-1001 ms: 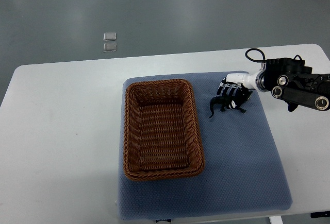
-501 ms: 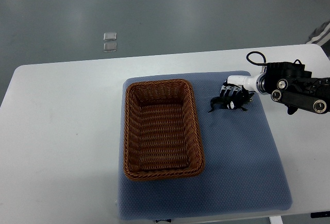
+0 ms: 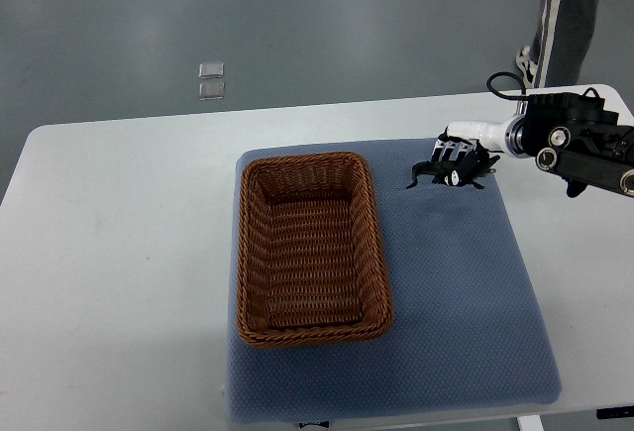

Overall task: Place crocodile in brown basket with right hand
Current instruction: 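Lift the grasped crocodile up with the right hand, then carry the crocodile over the wicker basket and lower it inside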

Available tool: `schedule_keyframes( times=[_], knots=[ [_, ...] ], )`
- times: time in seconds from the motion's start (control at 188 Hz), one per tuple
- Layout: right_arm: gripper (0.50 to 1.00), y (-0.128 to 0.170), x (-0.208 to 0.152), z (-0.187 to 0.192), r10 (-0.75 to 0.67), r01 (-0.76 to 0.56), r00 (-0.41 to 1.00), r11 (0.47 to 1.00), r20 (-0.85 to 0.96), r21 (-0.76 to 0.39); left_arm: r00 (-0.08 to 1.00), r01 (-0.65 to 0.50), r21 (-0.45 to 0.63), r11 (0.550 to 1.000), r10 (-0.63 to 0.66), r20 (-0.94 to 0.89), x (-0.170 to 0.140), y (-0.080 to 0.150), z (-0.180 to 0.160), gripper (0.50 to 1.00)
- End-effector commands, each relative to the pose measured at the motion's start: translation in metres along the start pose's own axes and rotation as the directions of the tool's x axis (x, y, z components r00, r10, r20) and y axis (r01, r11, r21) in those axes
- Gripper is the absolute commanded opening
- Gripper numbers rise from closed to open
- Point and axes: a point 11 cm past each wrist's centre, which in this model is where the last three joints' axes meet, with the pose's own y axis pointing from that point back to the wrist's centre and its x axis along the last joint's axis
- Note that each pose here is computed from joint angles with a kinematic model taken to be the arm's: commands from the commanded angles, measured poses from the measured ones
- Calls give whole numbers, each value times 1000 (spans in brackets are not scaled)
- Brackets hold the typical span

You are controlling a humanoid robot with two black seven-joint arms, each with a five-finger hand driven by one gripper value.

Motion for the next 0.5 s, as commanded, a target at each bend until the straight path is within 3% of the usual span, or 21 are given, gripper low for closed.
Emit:
schedule_keyframes(
  times=[0.0,0.341,0.495],
  knots=[
    [500,10,19,-2,24,-24,1000,1000,-13,6,1000,6,0,1000,-6,1,-2,0,0,1000],
    [500,73,102,-57,144,-132,986,983,-89,129,1000,10,0,1000,-10,3,-3,0,0,1000],
    [500,90,123,-84,175,-151,975,974,-140,167,1000,10,0,1000,-10,3,-3,0,0,1000]
  ],
)
